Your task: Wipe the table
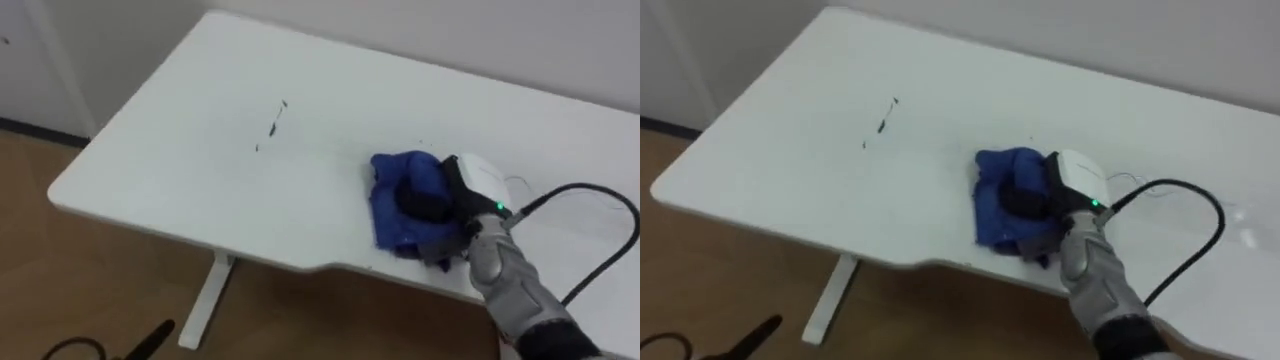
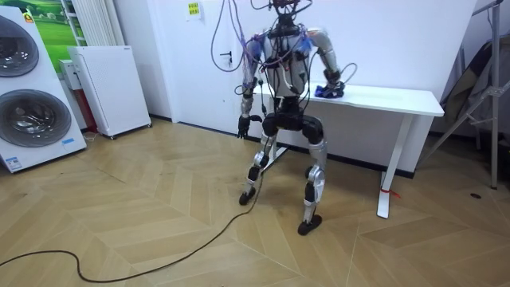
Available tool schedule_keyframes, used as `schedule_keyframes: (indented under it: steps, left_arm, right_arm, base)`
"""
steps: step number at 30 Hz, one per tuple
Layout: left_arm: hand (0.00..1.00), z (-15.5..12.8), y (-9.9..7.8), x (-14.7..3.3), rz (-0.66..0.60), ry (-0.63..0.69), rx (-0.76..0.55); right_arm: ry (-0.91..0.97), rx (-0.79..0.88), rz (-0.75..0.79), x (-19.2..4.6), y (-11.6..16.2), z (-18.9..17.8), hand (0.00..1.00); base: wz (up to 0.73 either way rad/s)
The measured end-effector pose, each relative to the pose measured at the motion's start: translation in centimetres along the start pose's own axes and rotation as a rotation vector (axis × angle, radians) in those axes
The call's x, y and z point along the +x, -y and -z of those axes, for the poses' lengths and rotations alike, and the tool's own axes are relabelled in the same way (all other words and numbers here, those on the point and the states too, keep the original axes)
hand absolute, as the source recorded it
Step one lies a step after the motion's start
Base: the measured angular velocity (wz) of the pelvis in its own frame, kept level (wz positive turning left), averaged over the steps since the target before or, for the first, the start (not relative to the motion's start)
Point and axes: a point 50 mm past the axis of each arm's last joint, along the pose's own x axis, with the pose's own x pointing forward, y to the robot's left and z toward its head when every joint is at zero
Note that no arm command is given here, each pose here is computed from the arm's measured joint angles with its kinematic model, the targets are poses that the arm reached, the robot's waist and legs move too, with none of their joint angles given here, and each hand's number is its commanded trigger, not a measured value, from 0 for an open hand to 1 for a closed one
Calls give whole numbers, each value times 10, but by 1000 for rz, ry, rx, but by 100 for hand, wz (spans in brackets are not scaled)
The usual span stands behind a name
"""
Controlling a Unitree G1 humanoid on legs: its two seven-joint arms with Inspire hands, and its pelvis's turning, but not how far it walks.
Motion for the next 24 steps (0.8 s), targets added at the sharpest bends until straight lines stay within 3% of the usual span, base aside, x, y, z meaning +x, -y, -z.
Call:
schedule_keyframes:
  steps: [3, 8, 13, 17, 20, 24]
  left_arm:
    - [0, -3, 4, 0, 9, 7, 3]
    - [0, -7, 15, 0, 35, 0, -17]
    - [0, -10, 27, 0, 60, -6, -53]
    - [0, -2, 32, -2, 61, -14, -55]
    - [0, 26, 42, -6, 72, -60, -64]
    - [0, 54, 45, -11, 68, -134, -87]
  right_arm:
    - [-14, -10, 4, -2, 1, 2, 100]
    - [69, -121, -11, -4, -6, -29, 100]
    - [114, -158, -2, -1, 5, -47, 100]
    - [104, -136, 47, 3, 16, -40, 100]
    - [43, -71, 82, 4, 19, -14, 100]
    - [-236, 92, 188, -19, 26, 69, 100]
  base:
    - [22]
    - [-8]
    - [-26]
    - [15]
    - [22]
    - [64]
